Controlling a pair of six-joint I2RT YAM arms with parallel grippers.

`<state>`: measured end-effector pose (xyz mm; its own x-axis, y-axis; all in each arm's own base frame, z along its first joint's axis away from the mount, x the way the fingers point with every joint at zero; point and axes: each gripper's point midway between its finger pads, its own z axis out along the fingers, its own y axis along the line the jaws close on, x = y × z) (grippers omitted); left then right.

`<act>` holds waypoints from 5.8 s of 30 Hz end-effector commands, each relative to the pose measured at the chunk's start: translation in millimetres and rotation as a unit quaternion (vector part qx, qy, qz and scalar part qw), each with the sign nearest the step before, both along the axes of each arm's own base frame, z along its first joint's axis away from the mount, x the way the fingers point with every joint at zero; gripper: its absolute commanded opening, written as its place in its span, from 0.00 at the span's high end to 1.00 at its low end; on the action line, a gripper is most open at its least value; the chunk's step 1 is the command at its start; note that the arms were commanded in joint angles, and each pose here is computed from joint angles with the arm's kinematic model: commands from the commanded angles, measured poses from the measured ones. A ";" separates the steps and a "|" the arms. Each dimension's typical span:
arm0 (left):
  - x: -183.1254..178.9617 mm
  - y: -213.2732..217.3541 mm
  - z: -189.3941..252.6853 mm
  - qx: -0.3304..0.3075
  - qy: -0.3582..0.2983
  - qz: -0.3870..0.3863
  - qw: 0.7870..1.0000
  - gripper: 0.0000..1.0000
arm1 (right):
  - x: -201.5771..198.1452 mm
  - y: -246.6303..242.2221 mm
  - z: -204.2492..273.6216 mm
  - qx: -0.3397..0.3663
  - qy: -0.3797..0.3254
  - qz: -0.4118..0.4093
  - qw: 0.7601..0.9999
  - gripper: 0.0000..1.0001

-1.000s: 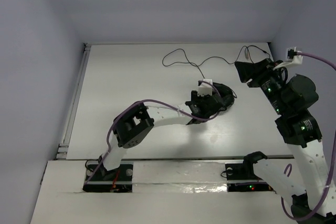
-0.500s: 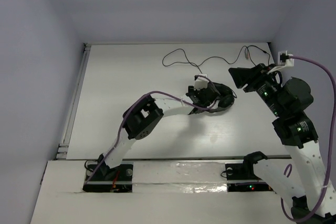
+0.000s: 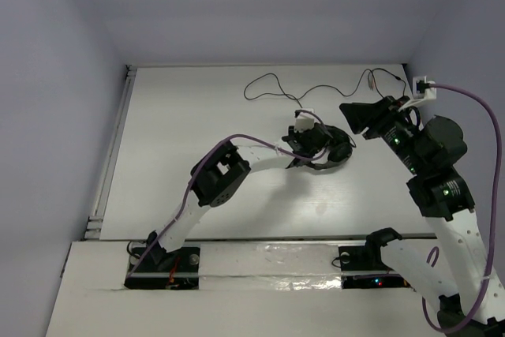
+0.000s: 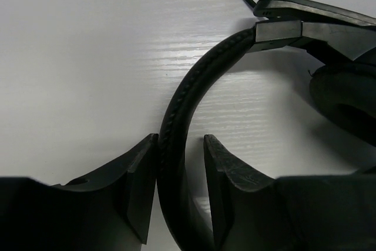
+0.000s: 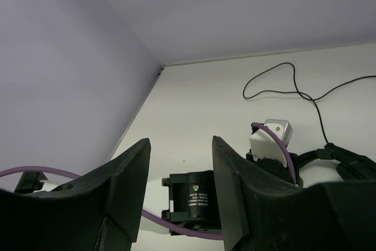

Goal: Wrap the headphones

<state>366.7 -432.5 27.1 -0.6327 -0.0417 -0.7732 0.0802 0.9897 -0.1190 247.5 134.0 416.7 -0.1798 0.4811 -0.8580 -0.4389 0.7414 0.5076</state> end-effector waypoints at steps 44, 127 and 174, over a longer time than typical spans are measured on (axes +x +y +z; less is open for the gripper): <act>-90.8 236.6 395.0 -0.123 -0.206 -0.140 0.961 1.00 | 72.6 105.4 -63.4 -0.078 -0.137 0.270 0.950 0.10; -130.3 246.4 288.1 -0.054 -0.142 -0.224 0.963 1.00 | 222.4 -64.3 38.0 -0.058 -0.066 -0.286 0.954 1.00; -114.1 202.0 473.0 -0.323 -0.300 -0.167 0.882 1.00 | 133.5 143.0 -147.0 -0.029 0.025 0.146 0.988 1.00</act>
